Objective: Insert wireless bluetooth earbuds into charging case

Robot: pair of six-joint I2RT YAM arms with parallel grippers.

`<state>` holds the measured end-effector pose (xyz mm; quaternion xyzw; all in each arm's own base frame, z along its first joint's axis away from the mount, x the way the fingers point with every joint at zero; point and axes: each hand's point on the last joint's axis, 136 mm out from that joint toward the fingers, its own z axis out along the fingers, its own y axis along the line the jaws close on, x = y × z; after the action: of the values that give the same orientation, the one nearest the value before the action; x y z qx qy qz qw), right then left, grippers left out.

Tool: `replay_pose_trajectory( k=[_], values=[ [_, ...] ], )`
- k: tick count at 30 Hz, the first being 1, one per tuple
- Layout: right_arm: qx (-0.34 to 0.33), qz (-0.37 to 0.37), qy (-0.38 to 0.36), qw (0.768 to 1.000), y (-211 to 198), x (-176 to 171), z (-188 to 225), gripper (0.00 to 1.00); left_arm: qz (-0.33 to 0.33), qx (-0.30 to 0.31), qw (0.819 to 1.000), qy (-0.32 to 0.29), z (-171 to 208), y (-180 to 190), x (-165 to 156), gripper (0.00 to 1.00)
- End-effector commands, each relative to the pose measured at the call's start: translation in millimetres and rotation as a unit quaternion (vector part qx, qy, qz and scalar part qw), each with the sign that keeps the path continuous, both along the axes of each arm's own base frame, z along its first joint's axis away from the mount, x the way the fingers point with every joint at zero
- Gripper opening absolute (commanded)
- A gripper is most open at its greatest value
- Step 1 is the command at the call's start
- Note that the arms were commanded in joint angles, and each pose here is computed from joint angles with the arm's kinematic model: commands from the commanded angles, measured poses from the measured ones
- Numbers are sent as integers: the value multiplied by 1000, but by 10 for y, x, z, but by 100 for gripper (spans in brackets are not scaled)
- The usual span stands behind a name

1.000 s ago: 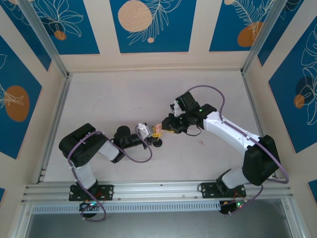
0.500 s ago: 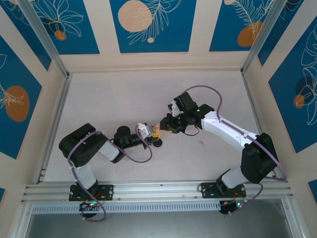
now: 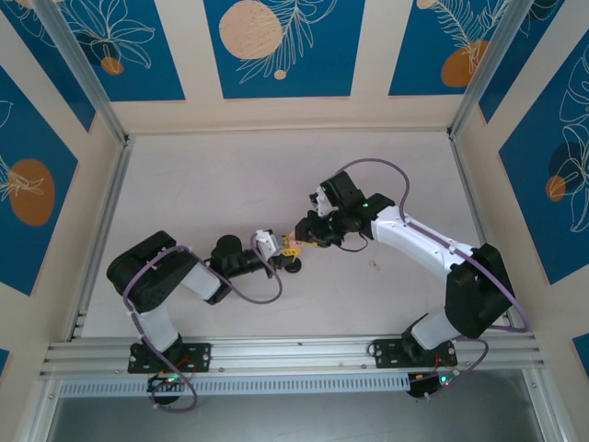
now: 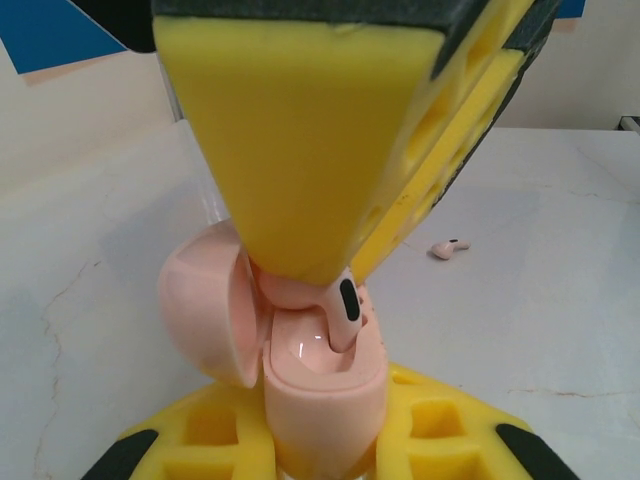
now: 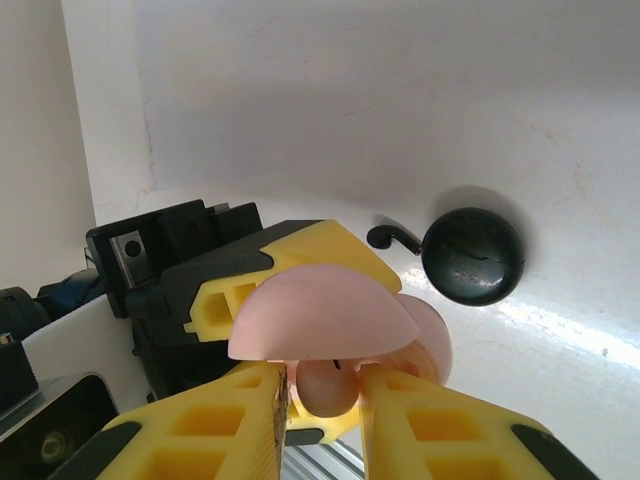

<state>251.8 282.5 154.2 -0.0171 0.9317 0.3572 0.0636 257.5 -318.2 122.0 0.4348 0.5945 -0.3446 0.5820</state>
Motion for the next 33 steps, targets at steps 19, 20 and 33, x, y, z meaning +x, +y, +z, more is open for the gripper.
replay_pose_trajectory(
  k=[19,20,33],
  values=[
    [26,37,-13,999,151,-73,129,30,-4,-9,1000,-23,95,-22,-53,6],
    [26,38,-13,999,152,-78,128,30,-4,-10,1000,-24,103,-22,-50,6],
    [8,37,-28,999,87,-83,164,35,-4,-10,1000,-24,103,-24,-59,6]
  ],
)
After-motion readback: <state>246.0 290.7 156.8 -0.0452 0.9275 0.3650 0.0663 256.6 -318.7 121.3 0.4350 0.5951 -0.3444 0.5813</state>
